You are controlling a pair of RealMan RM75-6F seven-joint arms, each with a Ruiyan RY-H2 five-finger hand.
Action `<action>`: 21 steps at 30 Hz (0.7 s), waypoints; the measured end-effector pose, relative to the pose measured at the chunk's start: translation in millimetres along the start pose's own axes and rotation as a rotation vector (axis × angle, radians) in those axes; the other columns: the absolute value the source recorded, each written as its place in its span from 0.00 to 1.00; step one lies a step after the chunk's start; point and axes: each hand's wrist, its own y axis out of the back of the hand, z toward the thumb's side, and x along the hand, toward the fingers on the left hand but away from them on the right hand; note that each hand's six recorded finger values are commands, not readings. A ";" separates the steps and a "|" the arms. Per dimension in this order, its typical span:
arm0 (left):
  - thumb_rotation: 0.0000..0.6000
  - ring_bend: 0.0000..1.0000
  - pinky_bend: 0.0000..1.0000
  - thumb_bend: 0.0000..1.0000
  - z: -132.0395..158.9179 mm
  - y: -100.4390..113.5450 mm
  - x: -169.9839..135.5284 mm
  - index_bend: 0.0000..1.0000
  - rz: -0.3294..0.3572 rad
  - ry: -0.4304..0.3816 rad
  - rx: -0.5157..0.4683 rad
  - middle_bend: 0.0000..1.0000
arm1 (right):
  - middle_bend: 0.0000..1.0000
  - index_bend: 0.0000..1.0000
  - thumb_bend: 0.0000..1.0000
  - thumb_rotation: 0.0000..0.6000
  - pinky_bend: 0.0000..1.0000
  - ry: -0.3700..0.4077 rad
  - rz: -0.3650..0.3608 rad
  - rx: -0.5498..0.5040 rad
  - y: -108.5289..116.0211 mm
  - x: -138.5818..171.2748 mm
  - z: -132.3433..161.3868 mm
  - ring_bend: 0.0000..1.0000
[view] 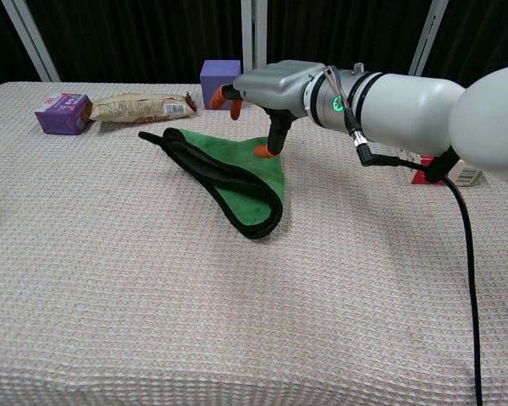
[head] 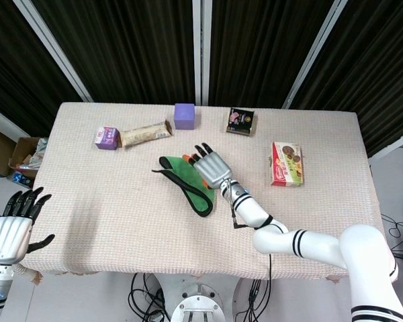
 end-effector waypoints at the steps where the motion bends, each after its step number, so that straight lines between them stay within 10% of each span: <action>1: 1.00 0.08 0.09 0.05 0.0 -0.4 0.4 0.17 0.000 -0.001 0.000 0.07 | 0.20 0.12 0.25 1.00 0.05 -0.001 0.004 0.005 -0.1 -1.1 1.0 0.00; 21: 1.00 0.08 0.09 0.05 -7.3 -10.2 3.1 0.17 -0.023 0.015 -0.016 0.07 | 0.18 0.23 0.36 1.00 0.04 -0.098 0.089 0.114 -5.9 -24.6 -18.0 0.00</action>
